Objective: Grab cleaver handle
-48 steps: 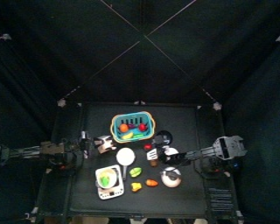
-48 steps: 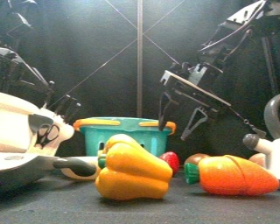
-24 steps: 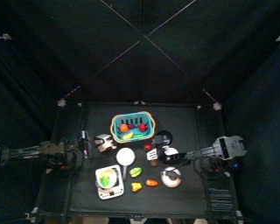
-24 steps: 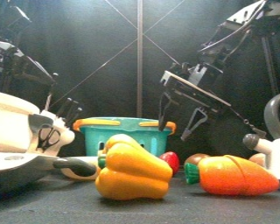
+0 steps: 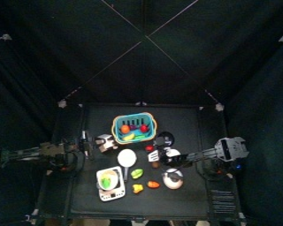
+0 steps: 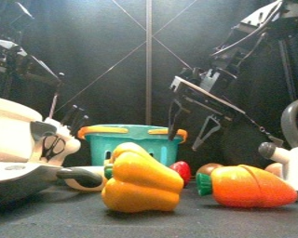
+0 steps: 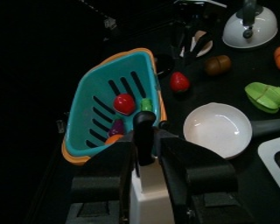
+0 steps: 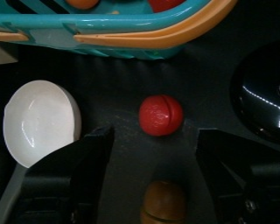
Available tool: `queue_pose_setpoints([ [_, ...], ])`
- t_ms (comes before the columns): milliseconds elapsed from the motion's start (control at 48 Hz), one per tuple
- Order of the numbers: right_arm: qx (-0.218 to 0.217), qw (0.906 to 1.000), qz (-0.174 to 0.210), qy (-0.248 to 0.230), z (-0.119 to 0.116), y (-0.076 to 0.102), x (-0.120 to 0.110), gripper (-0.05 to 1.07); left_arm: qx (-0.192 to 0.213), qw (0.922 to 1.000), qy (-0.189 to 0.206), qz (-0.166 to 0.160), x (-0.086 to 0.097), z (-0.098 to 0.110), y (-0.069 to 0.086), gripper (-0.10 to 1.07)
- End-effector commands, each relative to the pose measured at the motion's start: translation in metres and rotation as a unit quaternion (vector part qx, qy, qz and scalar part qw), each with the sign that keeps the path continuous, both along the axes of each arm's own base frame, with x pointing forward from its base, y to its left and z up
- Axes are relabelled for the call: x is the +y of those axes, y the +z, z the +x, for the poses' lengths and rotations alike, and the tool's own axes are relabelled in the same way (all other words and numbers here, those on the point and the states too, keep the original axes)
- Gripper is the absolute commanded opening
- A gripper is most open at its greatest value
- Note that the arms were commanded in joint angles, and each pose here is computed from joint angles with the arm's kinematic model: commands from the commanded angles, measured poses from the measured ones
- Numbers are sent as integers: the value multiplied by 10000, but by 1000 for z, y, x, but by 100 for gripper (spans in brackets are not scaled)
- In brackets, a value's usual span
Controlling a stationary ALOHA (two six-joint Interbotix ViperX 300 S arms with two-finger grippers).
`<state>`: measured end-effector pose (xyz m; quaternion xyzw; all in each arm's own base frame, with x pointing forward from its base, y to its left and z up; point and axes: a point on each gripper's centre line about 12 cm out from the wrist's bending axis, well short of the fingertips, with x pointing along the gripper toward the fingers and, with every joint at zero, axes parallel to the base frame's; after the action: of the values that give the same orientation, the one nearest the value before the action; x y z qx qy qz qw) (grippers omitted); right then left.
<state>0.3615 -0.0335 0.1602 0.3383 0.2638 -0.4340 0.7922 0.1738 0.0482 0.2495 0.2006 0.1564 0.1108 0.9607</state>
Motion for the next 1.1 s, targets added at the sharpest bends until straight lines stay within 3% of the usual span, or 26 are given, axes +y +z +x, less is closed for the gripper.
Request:
queue_pose_setpoints([
  [0,-192,9998,12,9,5,12,0,96,-234,9997,-24,62,0,4,19,62],
  [333,-188,9998,8,4,5,12,0,96,-351,9993,-38,89,0,5,28,62],
  [1083,-207,9998,13,9,6,13,1,96,-627,9963,-575,105,-19,11,49,62],
])
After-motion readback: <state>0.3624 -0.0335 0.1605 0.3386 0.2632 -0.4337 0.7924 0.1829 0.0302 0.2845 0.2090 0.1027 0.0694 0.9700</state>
